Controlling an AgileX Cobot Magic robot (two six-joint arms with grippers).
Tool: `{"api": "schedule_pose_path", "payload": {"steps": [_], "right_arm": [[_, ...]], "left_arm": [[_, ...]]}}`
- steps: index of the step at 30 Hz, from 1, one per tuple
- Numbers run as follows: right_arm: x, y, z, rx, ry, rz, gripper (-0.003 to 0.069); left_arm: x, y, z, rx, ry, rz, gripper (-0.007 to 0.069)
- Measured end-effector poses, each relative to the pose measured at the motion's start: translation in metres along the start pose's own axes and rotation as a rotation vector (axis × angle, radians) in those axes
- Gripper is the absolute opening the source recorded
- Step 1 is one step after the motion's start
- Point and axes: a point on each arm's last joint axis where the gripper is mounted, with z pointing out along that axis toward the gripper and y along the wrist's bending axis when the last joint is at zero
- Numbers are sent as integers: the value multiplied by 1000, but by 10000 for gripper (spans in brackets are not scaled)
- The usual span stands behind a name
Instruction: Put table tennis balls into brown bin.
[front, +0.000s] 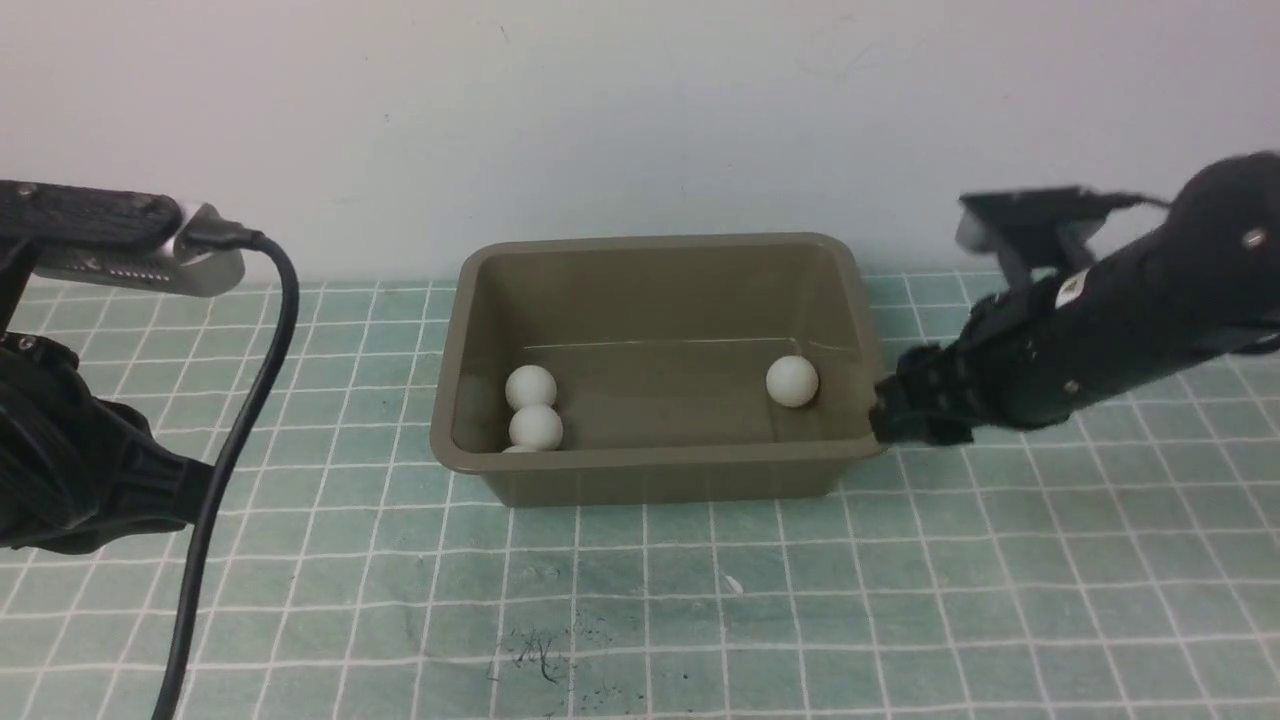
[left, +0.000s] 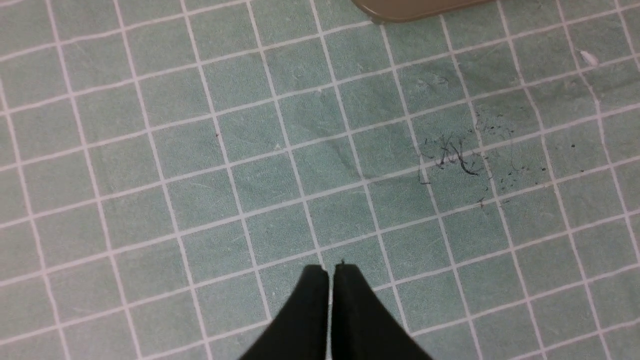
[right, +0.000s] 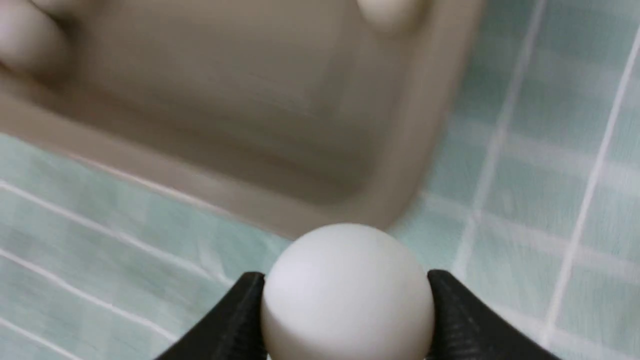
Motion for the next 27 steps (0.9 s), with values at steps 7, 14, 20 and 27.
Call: {"api": "schedule_pose_path", "payload": {"steps": [7, 14, 20, 27], "right_arm": [[-51, 13, -6, -84, -143, -6, 376], [-91, 24, -24, -84, -91, -85, 578], [-75, 23, -103, 89, -129, -124, 296], [28, 21, -217, 210, -439, -81, -5]], "left_arm": [[0, -1, 0, 11, -1, -6, -5], [0, -2, 0, 18, -1, -9, -5], [0, -2, 0, 23, -2, -13, -5], [-1, -4, 0, 49, -6, -26, -5]]}}
